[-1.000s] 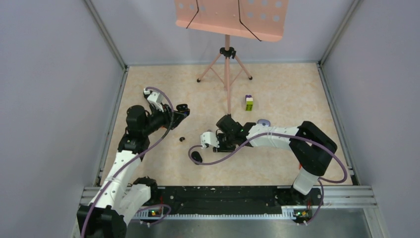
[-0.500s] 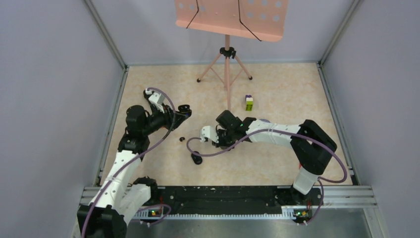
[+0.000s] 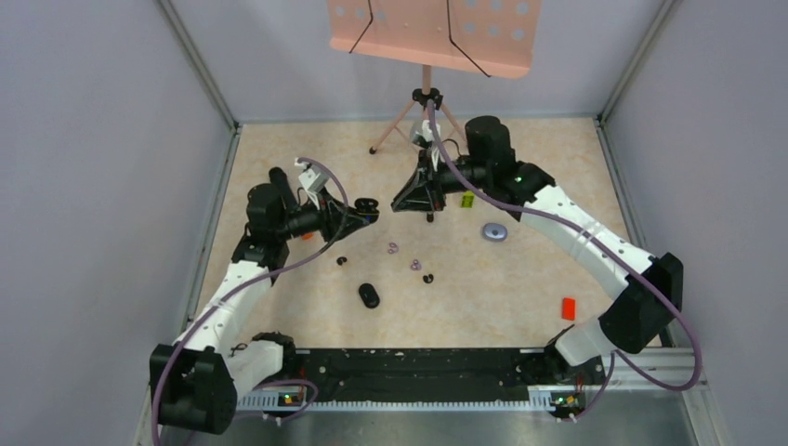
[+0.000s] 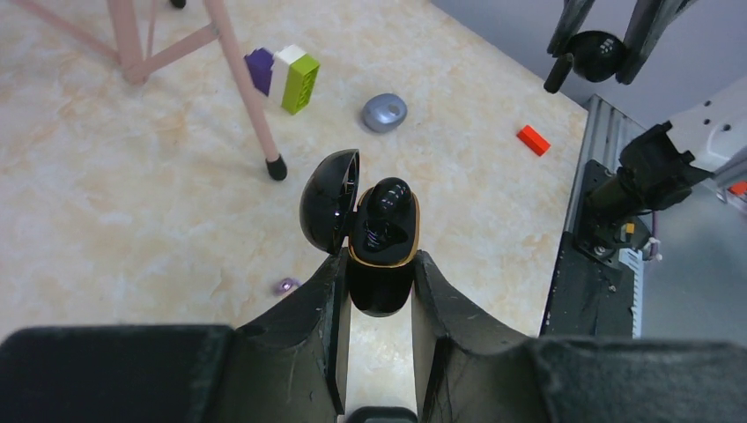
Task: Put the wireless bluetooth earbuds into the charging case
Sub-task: Insert the left earbud into the left side groove of the charging case.
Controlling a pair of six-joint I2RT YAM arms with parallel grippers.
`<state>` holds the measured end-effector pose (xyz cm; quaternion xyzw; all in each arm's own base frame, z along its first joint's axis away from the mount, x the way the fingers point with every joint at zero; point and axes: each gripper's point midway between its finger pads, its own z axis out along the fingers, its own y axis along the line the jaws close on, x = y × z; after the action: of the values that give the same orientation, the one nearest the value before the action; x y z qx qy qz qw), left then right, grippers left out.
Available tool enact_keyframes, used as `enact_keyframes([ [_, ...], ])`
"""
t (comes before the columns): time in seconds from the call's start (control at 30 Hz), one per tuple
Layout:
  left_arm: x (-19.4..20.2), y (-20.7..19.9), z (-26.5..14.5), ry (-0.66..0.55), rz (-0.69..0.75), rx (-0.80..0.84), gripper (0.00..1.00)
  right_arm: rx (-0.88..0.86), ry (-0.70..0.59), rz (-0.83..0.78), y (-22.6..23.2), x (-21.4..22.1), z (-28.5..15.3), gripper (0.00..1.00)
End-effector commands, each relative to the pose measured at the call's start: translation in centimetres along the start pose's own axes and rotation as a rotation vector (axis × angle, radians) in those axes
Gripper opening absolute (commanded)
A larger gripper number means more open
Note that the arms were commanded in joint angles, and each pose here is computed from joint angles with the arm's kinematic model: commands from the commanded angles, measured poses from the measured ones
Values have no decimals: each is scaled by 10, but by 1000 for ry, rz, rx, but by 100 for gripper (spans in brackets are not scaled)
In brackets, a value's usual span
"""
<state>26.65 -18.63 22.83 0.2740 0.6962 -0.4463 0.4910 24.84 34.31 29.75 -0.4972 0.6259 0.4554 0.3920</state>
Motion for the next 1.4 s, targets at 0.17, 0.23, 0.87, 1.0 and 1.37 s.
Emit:
enact_keyframes([
  [0.17,-58,-70,11,-64,278,278,0,-225,-326,-11,42,-92,-11,2],
  [0.23,-62,-79,11,-62,284,305,0,-237,-348,-35,42,-95,-10,2],
  [0.87,-92,-108,4,-54,258,400,0,-275,-410,-125,56,-96,1,2],
  [1.0,-94,-109,4,-57,252,397,0,-270,-421,-130,56,-98,4,2],
  [1.37,-106,-115,1,-76,263,393,0,-279,-425,-129,58,-97,10,2],
])
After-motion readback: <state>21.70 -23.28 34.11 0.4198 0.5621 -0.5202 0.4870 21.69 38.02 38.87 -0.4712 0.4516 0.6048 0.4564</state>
